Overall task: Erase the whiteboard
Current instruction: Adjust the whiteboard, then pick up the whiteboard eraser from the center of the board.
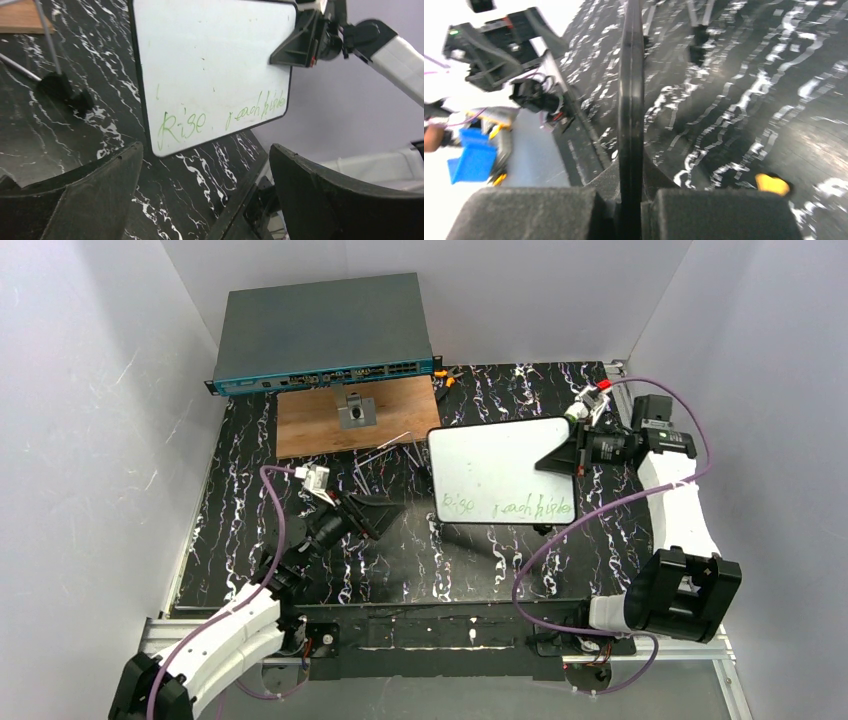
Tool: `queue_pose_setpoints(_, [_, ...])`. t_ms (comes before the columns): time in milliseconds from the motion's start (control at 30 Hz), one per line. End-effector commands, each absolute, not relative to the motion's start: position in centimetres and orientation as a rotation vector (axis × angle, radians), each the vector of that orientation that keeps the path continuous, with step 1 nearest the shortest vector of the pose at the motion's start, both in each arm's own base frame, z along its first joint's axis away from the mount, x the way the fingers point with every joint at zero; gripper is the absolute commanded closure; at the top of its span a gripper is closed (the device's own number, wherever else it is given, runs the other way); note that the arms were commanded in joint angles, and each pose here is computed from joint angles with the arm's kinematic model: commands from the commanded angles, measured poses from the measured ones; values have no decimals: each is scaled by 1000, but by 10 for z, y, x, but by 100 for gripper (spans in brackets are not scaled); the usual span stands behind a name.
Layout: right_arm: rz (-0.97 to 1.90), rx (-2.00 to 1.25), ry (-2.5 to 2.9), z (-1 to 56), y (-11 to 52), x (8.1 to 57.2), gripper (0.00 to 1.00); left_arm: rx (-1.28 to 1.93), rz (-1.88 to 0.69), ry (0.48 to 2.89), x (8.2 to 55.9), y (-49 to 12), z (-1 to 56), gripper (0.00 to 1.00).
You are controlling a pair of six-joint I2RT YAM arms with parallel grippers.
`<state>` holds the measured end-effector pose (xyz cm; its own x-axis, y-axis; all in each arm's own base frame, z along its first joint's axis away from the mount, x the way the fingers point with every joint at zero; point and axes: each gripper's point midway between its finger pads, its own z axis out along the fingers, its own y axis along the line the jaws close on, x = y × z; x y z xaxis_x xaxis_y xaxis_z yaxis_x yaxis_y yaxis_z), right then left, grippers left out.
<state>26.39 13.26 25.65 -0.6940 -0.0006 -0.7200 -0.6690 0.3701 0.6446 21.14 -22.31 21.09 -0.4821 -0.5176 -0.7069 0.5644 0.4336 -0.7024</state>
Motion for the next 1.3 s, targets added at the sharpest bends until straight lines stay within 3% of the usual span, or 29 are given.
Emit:
queue_pose_setpoints(0, [1177, -490, 1940, 273, 99, 287, 99, -8, -1126, 1746, 227, -212, 199, 2])
queue_pose_setpoints(167, [1033, -369, 1934, 276, 62, 318, 99, 0, -1209, 1964, 234, -254, 185, 2])
queue_pose_setpoints(400, [853, -257, 1962, 269, 31, 352, 99, -29, -1055, 2273, 236, -337, 168, 2])
queue_pose_setpoints(633, [808, -209, 1937, 263, 20, 352, 99, -134, -645, 2576, 231, -402, 123, 5])
queue_pose_setpoints(800, [773, -173, 1945, 261, 9, 356, 99, -159, -391, 2654, 238, -430, 109, 14])
queue_pose_setpoints(1133, [786, -154, 1940, 261, 2, 354, 99, -76, -491, 2596, 269, -506, 87, 26])
queue_pose_setpoints(1267, [803, -129, 1935, 262, -2, 352, 99, -86, -504, 2604, 273, -521, 73, 36])
